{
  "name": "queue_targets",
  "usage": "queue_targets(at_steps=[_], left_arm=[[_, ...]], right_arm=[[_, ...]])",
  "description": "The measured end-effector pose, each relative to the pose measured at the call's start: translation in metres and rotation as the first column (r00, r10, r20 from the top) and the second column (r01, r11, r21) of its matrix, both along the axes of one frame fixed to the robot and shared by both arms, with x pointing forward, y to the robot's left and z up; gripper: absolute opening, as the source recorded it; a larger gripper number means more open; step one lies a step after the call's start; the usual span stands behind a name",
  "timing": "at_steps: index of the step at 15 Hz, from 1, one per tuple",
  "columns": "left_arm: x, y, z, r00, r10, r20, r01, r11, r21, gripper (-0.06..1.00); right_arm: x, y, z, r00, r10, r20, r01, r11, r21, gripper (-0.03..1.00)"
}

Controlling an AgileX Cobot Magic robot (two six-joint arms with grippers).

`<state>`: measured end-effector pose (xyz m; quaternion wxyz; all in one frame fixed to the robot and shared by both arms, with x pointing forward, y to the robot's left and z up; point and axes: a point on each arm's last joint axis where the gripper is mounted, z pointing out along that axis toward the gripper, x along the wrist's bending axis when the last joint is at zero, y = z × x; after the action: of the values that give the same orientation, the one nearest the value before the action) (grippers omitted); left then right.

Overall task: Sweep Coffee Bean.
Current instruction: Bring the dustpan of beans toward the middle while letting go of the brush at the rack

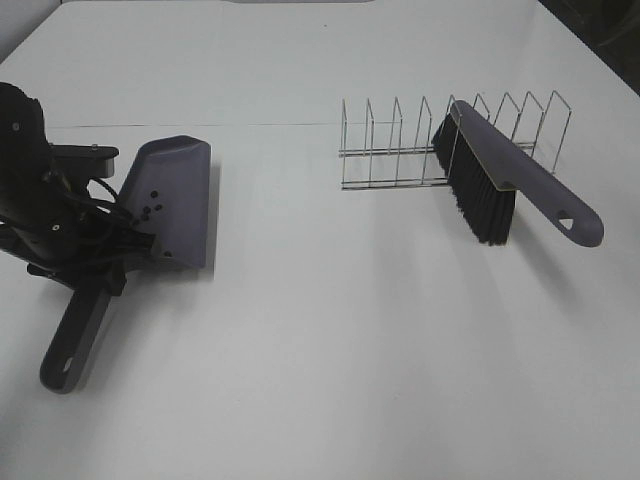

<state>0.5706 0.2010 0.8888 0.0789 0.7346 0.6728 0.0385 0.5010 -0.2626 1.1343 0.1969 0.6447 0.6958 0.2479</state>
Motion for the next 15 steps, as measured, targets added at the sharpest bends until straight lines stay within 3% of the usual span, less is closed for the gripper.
queue_targets(at_steps=[3, 10, 13, 15], left_arm=[[-0.001, -0.001, 0.000, 1.000, 0.016, -0.007, -0.017, 1.000, -0.019, 0.35], [-0.001, -0.002, 0.000, 0.999, 0.030, -0.016, -0.030, 0.999, -0.032, 0.54], [-0.004, -0.002, 0.010, 0.999, 0.034, -0.018, -0.035, 0.999, -0.040, 0.76], [-0.006, -0.002, 0.024, 0.999, 0.033, -0.001, -0.033, 0.998, -0.048, 0.82]], right_arm=[[-0.016, -0.001, 0.000, 1.000, -0.002, 0.010, 0.002, 1.000, 0.012, 0.67], [-0.020, -0.002, 0.004, 1.000, -0.005, 0.019, 0.004, 1.000, 0.015, 0.67], [-0.020, -0.002, 0.003, 1.000, -0.004, 0.015, 0.004, 1.000, 0.015, 0.67], [-0.020, -0.002, 0.003, 1.000, -0.005, 0.016, 0.004, 1.000, 0.009, 0.67]])
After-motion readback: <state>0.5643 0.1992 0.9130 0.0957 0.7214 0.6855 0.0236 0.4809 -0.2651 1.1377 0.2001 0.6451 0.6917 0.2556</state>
